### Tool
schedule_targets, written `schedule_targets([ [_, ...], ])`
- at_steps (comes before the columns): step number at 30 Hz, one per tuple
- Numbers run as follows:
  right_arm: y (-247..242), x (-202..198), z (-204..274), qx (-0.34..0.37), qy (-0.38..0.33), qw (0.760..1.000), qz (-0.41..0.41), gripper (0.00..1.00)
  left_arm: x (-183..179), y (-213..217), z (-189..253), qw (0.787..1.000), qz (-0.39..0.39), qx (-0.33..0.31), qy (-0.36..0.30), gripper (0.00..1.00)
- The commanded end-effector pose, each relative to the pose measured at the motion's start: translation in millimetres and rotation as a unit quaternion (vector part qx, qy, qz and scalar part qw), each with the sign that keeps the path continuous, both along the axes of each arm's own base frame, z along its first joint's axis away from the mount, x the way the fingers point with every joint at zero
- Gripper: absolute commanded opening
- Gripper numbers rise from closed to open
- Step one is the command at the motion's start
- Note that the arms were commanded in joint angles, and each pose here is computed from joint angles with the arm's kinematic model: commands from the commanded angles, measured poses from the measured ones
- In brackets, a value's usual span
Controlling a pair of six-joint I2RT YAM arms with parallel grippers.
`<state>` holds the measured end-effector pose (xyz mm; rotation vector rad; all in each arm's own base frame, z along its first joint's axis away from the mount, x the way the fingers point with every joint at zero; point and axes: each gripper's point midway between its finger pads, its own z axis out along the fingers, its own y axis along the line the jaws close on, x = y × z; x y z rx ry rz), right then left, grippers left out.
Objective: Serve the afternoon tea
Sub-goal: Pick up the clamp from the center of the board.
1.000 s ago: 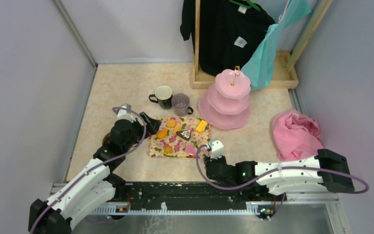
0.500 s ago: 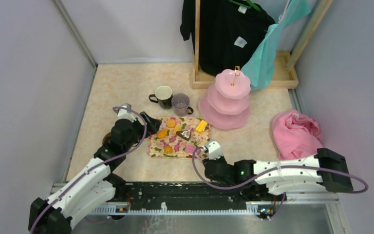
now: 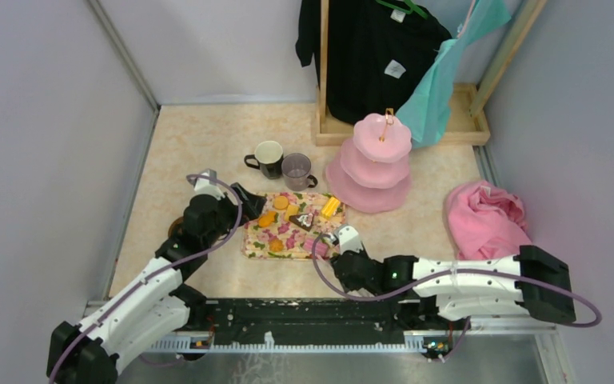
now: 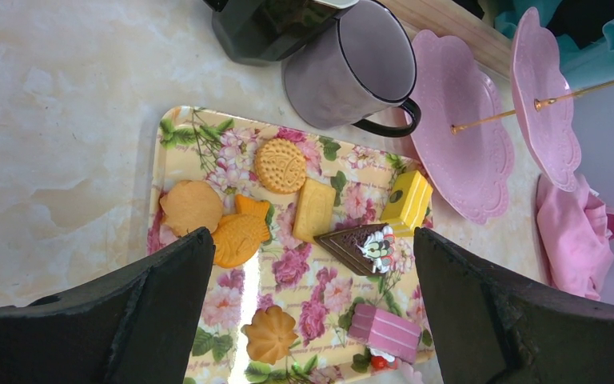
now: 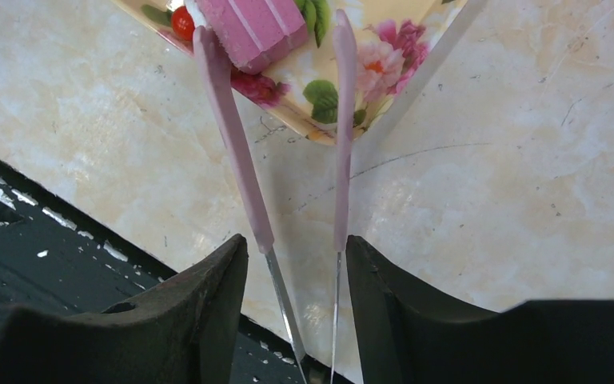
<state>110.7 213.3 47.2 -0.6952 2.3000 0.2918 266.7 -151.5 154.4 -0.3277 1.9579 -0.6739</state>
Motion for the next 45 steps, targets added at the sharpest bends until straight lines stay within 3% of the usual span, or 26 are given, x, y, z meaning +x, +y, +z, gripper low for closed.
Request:
schedule_targets([
  [1, 20.1, 6.8, 17.2, 0.028, -0.003, 1.0, 0.009, 0.5, 3.3, -7.7, 13.1, 1.0, -0.01, -0.016, -0.017, 0.99],
  [11, 12.3, 3.5, 16.0, 0.035, 0.009, 0.999, -0.009, 0.67, -0.4, -6.6, 10.8, 1.0, -0.011, -0.018, -0.017, 0.99],
  [23, 7.9, -3.7, -11.3, -0.014, 0.051, 0.998, -0.037, 0.67, -3.0, -7.2, 7.9, 0.999, -0.014, -0.026, -0.016, 0.99],
  [27, 7.2, -3.9, -22.1, -0.018, 0.055, 0.997, -0.045, 0.63, -3.2, -8.3, 6.3, 0.999, -0.016, -0.028, -0.016, 0.99],
  [31, 2.1, -4.8, -27.5, -0.018, 0.056, 0.997, -0.055, 0.47, -3.1, -9.3, 3.9, 0.999, -0.017, -0.029, -0.015, 0.99],
  [35, 0.7, -5.8, -22.0, -0.001, 0.056, 0.997, -0.058, 0.37, -3.1, -10.0, 2.1, 0.999, -0.018, -0.03, -0.012, 0.99],
  [45, 7.7, -10.4, 8.6, 0.022, 0.033, 0.998, -0.04, 0.34, -4.3, -10.2, 4.1, 0.999, -0.019, -0.036, -0.014, 0.99],
])
